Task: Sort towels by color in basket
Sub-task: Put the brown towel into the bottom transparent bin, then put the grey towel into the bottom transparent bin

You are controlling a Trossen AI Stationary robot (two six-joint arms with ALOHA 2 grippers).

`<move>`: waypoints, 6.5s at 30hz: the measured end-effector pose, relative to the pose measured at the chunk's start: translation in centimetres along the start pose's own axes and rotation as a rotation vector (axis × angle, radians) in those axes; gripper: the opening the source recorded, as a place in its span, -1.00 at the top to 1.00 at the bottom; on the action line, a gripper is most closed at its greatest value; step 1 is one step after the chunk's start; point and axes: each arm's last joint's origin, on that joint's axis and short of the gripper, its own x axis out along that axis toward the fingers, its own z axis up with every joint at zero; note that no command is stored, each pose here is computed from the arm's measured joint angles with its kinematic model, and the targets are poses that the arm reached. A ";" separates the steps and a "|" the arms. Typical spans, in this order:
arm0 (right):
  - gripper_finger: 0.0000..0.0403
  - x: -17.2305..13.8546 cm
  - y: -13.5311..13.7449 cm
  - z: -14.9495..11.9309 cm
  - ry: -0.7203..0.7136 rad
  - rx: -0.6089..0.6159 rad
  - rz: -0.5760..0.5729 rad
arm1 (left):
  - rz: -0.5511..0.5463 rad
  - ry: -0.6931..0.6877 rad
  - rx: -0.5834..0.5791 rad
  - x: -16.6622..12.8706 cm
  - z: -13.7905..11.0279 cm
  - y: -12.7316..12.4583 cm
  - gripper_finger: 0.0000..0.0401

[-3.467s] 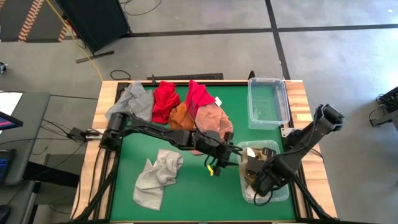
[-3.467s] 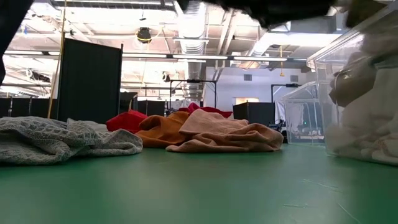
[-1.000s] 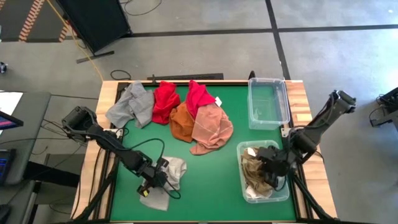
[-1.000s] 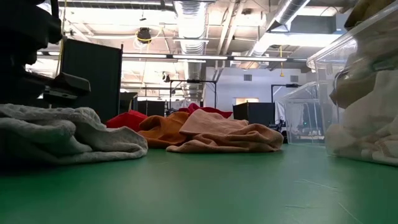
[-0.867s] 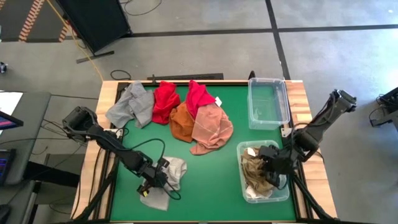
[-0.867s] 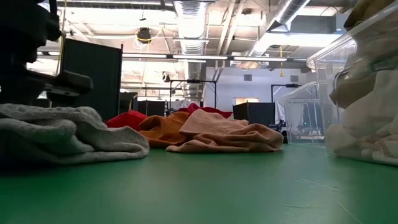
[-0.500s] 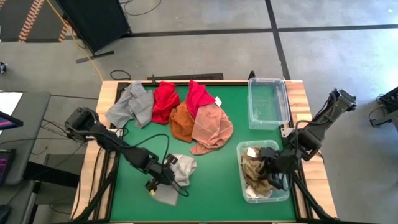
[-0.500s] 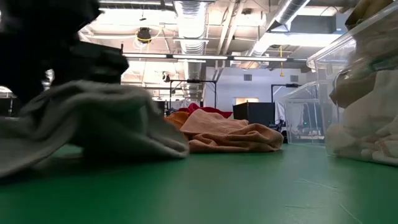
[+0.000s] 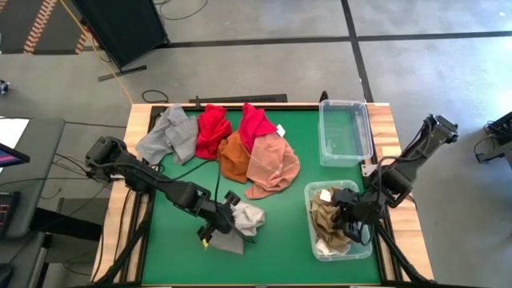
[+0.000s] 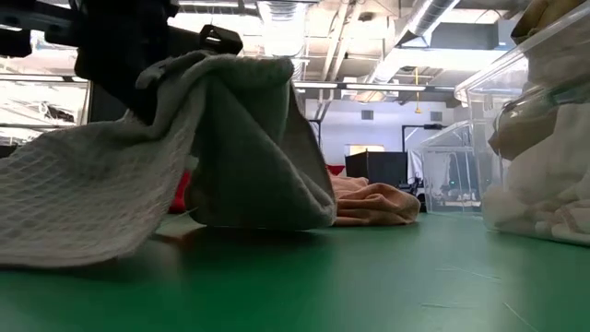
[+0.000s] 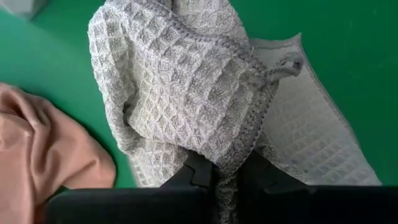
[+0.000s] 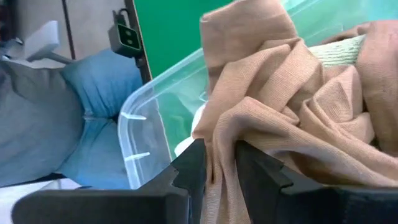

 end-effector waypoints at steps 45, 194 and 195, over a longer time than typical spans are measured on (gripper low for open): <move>-0.36 0.8 -0.5 0.0 0.016 -0.031 -0.094 | 0.059 -0.016 0.031 0.0 0.0 1.2 0.89; 0.55 10.7 -1.8 -1.7 0.321 -0.045 -0.411 | -0.077 0.082 -0.107 0.7 0.9 4.3 0.01; 0.54 10.6 -1.8 -1.7 0.323 -0.042 -0.405 | -0.078 0.087 -0.107 0.9 0.6 4.2 0.01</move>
